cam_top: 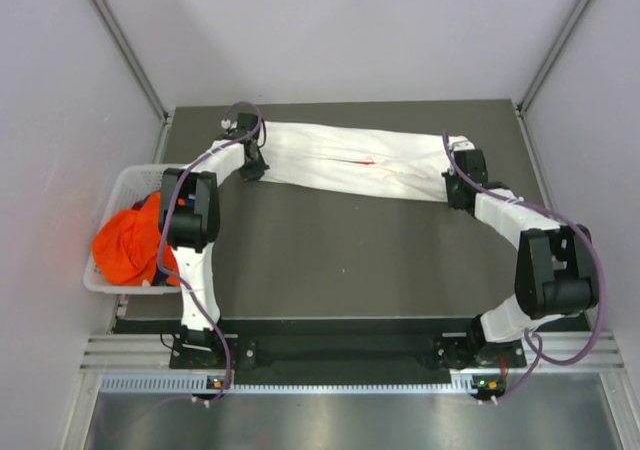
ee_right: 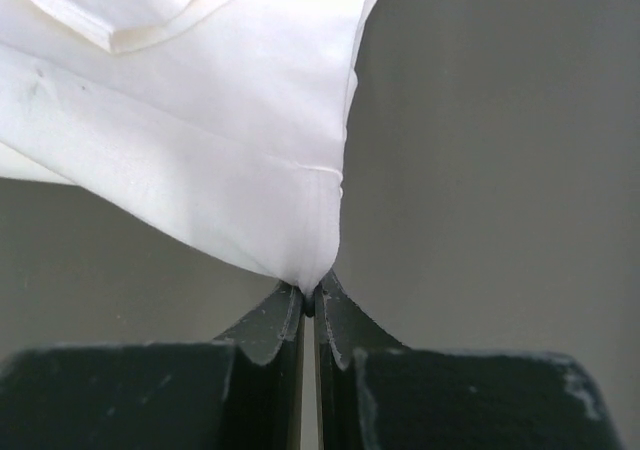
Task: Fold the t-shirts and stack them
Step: Fold the tshirt
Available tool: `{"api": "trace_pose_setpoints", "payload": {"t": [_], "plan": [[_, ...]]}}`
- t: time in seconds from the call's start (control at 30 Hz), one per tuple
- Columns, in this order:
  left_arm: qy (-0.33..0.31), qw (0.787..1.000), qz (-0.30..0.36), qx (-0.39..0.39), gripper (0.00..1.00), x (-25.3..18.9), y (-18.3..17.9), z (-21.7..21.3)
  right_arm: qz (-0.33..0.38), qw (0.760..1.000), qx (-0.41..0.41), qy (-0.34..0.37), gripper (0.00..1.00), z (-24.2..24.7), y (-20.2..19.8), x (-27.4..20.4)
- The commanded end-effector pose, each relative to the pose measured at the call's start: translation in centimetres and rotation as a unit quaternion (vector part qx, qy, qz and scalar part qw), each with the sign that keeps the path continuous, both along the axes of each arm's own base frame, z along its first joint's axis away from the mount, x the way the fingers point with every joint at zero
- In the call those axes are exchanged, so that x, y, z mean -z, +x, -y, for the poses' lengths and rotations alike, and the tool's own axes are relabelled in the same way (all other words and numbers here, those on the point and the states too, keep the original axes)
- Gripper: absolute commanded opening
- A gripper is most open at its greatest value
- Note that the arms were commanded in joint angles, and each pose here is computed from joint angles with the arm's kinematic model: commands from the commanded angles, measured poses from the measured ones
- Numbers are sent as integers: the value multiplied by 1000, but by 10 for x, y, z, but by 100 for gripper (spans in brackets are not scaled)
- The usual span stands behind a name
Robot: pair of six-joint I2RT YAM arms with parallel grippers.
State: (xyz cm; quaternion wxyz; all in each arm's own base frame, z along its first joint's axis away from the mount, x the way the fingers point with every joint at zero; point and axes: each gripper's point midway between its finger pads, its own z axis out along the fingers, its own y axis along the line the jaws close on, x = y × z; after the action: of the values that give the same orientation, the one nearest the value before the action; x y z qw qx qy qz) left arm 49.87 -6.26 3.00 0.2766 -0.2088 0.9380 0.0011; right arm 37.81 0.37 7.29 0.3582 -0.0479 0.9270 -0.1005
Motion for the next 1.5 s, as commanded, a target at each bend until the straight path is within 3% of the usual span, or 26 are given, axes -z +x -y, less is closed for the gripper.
{"api": "trace_pose_setpoints", "payload": {"t": [0.0, 0.43, 0.5, 0.53, 0.67, 0.73, 0.87, 1.0, 1.17, 1.3, 1.4, 1.47], "plan": [[32, 999, 2, -20, 0, -10, 3, -20, -4, 1000, -1, -8, 1, 3, 0, -17], [66, 998, -23, -13, 0, -13, -22, -33, -38, 999, 4, -1, 6, 3, -24, -12], [62, 998, -22, -10, 0, -14, -22, -31, -33, 999, 0, 10, 11, -1, -23, -14], [55, 998, -22, -5, 0, -15, -22, -29, -31, 999, -2, 21, 21, -5, -22, -16], [51, 999, -20, -1, 0, -17, -19, -26, -28, 994, -6, 108, 37, -31, -28, -22], [55, 998, -21, 1, 0, -18, -19, -28, -17, 985, 33, 166, 46, -33, -35, -26], [55, 998, -23, 3, 0, -19, -19, -27, -22, 938, 110, 328, 50, -43, -50, -15], [51, 998, -20, 5, 0, -22, -19, -26, -3, 862, 200, 466, 54, -40, -52, -12], [52, 999, -16, 5, 0, -28, -19, -26, 19, 784, 305, 540, 59, -19, -56, -4], [46, 999, -15, 2, 0, -29, -19, -25, 8, 705, 394, 590, 57, -19, -58, 14], [40, 999, -17, 3, 0, -27, -20, -22, 42, 675, 402, 617, 48, -15, -51, 19], [40, 999, -18, 3, 0, -27, -20, -22, 49, 690, 404, 599, 39, -9, -47, 26]]}}
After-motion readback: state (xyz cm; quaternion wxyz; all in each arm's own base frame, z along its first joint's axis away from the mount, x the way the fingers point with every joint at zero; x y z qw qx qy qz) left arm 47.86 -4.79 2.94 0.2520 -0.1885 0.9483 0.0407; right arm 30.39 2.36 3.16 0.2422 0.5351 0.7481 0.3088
